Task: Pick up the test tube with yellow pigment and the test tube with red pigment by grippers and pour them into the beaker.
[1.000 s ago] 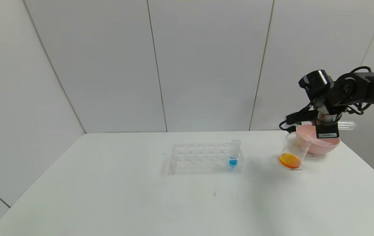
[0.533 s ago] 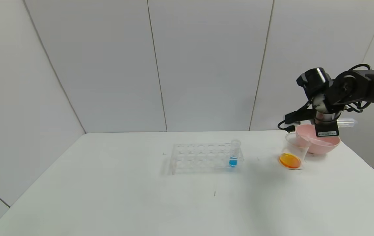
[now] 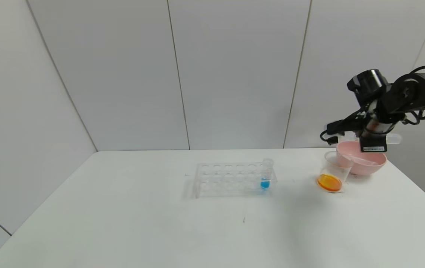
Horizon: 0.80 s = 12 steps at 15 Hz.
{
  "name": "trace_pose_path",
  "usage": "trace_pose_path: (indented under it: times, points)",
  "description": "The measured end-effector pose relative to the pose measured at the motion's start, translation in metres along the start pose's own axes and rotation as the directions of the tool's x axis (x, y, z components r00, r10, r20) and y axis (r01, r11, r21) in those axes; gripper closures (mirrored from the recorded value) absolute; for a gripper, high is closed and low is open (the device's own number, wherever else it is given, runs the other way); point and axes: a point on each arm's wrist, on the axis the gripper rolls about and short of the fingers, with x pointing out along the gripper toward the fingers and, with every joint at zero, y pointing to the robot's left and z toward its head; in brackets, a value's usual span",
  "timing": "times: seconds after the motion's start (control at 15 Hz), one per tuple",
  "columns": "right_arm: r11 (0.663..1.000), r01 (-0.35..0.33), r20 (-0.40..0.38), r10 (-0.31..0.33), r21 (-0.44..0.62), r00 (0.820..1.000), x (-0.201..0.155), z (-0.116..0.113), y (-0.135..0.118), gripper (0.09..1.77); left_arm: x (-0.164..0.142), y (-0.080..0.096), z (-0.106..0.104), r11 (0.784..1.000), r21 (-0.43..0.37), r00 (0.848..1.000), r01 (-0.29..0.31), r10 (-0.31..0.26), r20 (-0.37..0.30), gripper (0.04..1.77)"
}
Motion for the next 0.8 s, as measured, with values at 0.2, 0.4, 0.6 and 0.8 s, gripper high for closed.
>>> trace_pose_path:
  times: [0.2, 0.4, 0.6, 0.8]
  points:
    - [0.988, -0.056, 0.184, 0.029, 0.145, 0.982, -0.005, -0.029, -0.009, 1.27, 0.0, 0.0, 0.0, 1.0, 0.0, 1.0, 0.0, 0.0, 0.0, 0.09]
    - [0.908, -0.208, 0.387, 0.055, 0.365, 0.92, -0.009, -0.054, -0.011, 1.27, 0.0, 0.0, 0.0, 1.0, 0.0, 1.0, 0.0, 0.0, 0.0, 0.09]
    - [0.744, -0.361, 0.499, 0.042, 0.562, 0.865, -0.017, -0.074, -0.01, 1.27, 0.0, 0.0, 0.0, 1.0, 0.0, 1.0, 0.0, 0.0, 0.0, 0.09]
    - [0.622, -0.368, 0.548, -0.12, 0.692, 0.828, -0.017, -0.09, -0.014, 1.27, 0.0, 0.0, 0.0, 1.0, 0.0, 1.0, 0.0, 0.0, 0.0, 0.09]
